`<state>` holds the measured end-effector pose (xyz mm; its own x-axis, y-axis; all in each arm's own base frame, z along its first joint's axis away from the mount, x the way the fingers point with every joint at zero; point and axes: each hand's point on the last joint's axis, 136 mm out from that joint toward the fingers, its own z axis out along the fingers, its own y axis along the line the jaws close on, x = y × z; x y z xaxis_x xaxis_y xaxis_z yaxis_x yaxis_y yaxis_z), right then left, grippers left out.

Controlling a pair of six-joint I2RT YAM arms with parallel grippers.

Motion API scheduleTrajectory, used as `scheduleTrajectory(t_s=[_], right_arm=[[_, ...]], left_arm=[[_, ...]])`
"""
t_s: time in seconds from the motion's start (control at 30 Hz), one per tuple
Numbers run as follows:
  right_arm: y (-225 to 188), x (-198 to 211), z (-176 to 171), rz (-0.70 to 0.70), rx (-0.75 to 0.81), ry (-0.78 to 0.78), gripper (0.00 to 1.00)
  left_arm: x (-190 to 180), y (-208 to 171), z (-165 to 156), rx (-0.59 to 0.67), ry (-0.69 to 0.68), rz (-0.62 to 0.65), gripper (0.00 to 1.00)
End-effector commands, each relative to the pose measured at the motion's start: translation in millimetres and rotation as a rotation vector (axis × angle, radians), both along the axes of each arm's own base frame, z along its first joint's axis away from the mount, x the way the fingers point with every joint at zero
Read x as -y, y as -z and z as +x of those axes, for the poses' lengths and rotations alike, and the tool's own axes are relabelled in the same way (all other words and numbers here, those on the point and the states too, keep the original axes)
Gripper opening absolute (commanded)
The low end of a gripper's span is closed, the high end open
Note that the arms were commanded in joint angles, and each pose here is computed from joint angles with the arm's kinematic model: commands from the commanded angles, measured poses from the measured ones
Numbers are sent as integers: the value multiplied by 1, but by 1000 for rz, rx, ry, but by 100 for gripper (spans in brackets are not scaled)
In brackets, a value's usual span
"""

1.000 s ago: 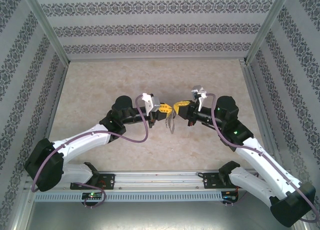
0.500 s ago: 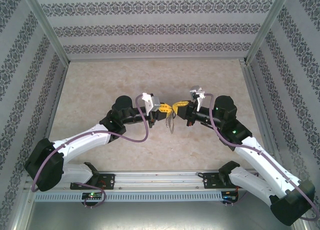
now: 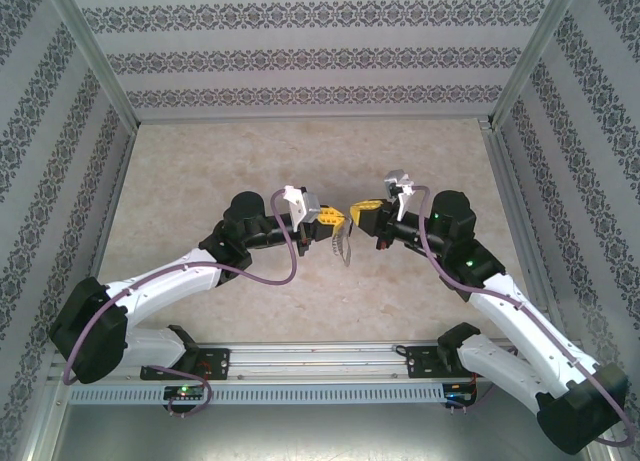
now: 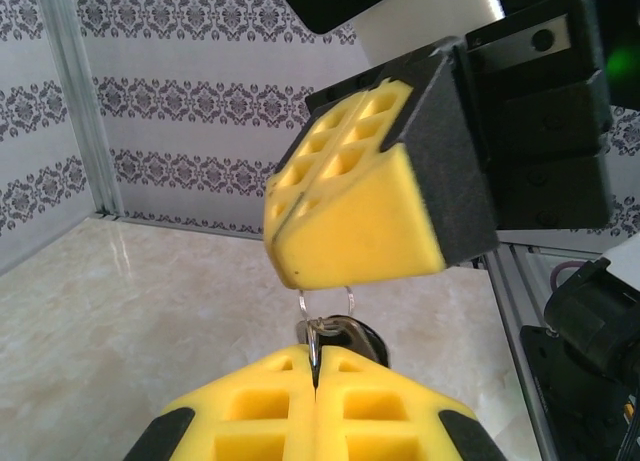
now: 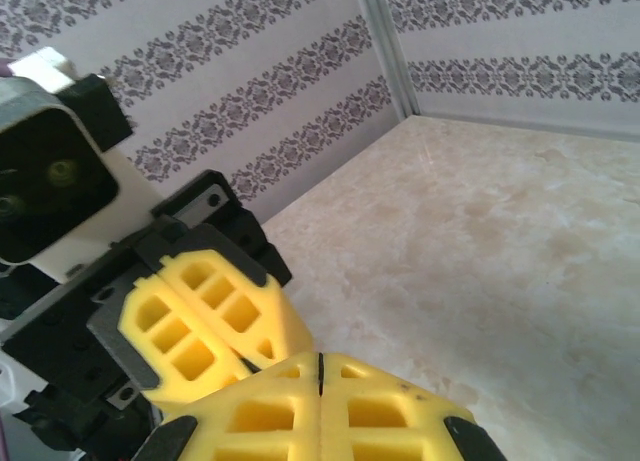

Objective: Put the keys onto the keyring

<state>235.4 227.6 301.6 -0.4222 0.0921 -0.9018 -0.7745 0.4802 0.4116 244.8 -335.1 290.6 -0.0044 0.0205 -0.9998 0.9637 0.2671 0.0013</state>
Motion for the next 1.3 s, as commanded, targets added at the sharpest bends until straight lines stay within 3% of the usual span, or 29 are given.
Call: scheduleTrajectory(t_s=[0.0,0.4,0.67,1.13,1.17,1.27], right_arm=[[0,3,2,6,18,14,0],[-9,6,0,16,45,25,0],[2,6,2,28,18,27,0],[12,5,6,25,-21,37,0],[13,8,8,21,-25,53,6],[17,19,14,20,-40,109,38]], left_arm=[[2,-38,-9,69,29,-90,0],[4,-46,-6,25,36,-141,0],[-1,-59,-2,24,14,-286,0],[4,-60,6,8,28,-378,0],[4,-60,6,7,29,-383,0],[4,-60,8,6,23,-384,0]])
